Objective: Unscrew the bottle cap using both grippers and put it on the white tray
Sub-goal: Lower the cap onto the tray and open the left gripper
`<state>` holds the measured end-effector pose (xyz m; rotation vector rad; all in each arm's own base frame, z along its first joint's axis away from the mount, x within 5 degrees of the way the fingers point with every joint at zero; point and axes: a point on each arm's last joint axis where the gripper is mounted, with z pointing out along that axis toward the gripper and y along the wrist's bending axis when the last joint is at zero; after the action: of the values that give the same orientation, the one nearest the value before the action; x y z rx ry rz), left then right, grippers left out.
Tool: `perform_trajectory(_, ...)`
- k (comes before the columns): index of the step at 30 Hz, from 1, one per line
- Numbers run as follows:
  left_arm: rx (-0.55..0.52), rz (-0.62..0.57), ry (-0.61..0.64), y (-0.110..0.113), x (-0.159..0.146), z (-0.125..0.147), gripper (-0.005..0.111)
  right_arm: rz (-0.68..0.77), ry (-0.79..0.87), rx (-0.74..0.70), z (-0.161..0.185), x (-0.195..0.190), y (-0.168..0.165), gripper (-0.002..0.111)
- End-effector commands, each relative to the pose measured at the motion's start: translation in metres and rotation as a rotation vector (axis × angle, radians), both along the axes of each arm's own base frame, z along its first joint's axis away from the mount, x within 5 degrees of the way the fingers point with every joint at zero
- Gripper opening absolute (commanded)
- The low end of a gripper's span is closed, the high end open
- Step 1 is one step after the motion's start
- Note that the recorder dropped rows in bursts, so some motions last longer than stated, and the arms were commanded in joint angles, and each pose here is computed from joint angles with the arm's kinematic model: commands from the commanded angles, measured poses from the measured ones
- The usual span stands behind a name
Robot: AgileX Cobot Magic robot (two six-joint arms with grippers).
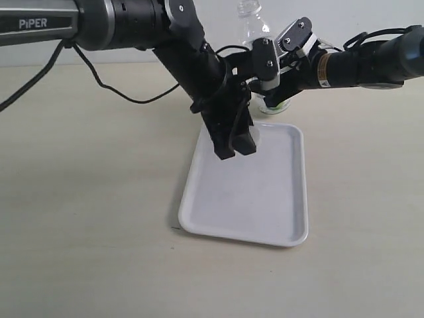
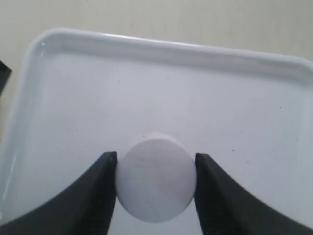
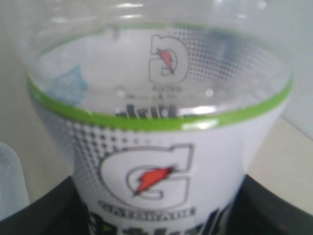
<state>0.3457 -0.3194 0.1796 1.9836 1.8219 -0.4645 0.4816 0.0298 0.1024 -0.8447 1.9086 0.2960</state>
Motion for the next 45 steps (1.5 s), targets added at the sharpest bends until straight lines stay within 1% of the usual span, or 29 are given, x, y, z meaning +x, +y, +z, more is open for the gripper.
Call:
perform_trajectory(1, 0.025, -0.011, 0.028, -0.005, -0.003, -0.021, 0.000, 0.003, 0.011, 0.008, -0.004, 0.000, 0.000, 0.000)
perform_trajectory(4, 0.033, -0.024, 0.000, -0.013, -0.005, -0.031, 0.000, 0.001, 0.011, 0.009, -0.004, 0.000, 0.000, 0.000)
perform_trajectory(6, 0.062, -0.053, -0.015, -0.016, -0.009, -0.036, 0.000, 0.001, 0.013, 0.009, -0.005, 0.000, 0.000, 0.000)
perform_trajectory(11, 0.071, -0.059, 0.009, -0.022, -0.020, -0.047, 0.000, -0.019, 0.007, 0.022, -0.004, 0.001, -0.004, 0.000)
perform_trajectory(15, 0.117, -0.088, -0.031, -0.021, -0.025, -0.057, 0.000, -0.026, 0.007, 0.022, -0.004, 0.001, -0.007, 0.000)
perform_trajectory(17, 0.118, -0.079, -0.041, -0.019, -0.025, -0.061, 0.000, -0.026, 0.007, 0.022, -0.004, 0.001, -0.007, 0.000)
perform_trajectory(21, 0.122, -0.108, -0.060, -0.019, -0.025, -0.064, 0.000, -0.025, 0.007, 0.020, -0.004, 0.001, -0.007, 0.000)
perform_trajectory(29, 0.150, -0.105, -0.039, -0.018, -0.024, -0.083, 0.000, 0.000, -0.002, 0.047, -0.002, 0.001, -0.004, 0.000)
perform_trajectory(35, 0.168, -0.117, -0.068, -0.017, -0.022, -0.087, 0.000, -0.021, -0.002, 0.059, -0.002, 0.002, -0.005, 0.000)
perform_trajectory(40, 0.179, -0.119, -0.056, -0.016, -0.023, -0.087, 0.000, -0.040, -0.014, 0.074, 0.000, 0.003, -0.006, 0.000)
perform_trajectory(42, 0.180, -0.116, -0.055, -0.015, -0.023, -0.087, 0.003, -0.040, -0.014, 0.074, 0.000, 0.003, -0.006, 0.000)
perform_trajectory(45, 0.180, -0.107, -0.051, -0.015, -0.023, -0.087, 0.017, -0.038, -0.018, 0.070, 0.000, 0.003, -0.006, 0.000)
